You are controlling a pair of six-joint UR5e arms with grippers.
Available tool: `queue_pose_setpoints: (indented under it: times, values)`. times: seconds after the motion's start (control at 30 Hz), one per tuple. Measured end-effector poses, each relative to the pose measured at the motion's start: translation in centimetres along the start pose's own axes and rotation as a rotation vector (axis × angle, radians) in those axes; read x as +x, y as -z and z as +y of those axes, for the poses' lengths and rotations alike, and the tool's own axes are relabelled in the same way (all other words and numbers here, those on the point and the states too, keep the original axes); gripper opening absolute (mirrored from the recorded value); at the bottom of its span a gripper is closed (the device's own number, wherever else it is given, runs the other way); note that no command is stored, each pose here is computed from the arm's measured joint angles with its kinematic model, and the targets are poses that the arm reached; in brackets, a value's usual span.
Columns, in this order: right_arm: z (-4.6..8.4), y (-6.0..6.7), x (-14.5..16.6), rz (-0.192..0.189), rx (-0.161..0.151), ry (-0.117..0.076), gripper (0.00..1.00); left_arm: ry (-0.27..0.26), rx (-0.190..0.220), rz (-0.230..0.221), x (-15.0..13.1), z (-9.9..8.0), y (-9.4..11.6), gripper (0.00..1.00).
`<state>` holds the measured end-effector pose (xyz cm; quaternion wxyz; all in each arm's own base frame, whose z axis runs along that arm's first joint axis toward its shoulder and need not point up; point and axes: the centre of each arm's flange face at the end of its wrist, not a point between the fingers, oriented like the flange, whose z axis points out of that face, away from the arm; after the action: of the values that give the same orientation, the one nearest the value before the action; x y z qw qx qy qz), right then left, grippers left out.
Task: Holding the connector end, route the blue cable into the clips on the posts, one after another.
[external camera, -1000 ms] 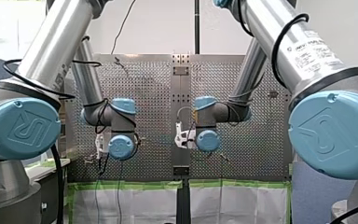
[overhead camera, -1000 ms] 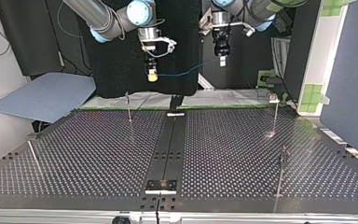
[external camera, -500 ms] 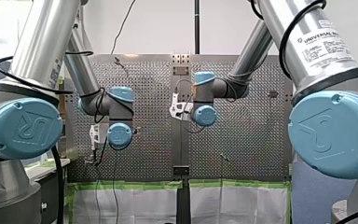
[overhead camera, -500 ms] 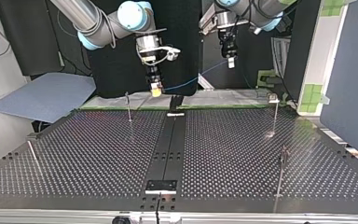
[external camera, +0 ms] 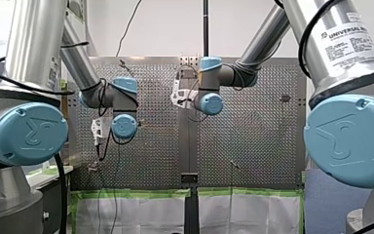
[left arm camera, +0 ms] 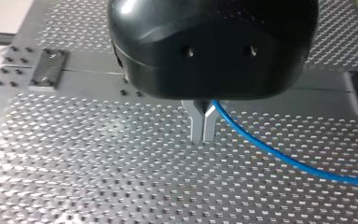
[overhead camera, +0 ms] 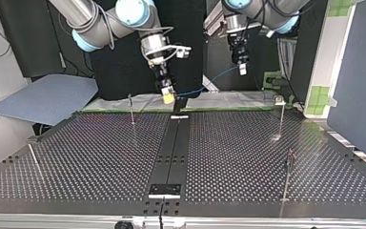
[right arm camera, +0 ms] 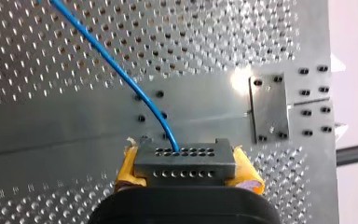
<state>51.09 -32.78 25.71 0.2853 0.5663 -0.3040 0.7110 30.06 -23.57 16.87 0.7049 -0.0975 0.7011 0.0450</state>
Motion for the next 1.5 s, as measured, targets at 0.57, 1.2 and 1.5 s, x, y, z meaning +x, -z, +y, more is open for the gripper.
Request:
queue_pose_setpoints:
  times: [0.57, 1.2, 1.5]
  values:
    - [-3.9, -1.2, 2.4, 0.035, 0.068, -0.029, 0.0, 0.142, -0.009, -0.122, -9.5, -1.7, -3.9, 0.0]
    - [-6.0, -3.8, 6.3, 0.016, 0.121, -0.06, 0.0, 0.273, -0.045, -0.237, -17.2, 2.1, -6.9, 0.0]
    - [-6.8, -5.2, 8.5, 0.021, 0.158, -0.086, 0.0, 0.307, -0.045, -0.272, -19.6, 3.1, -9.2, 0.0]
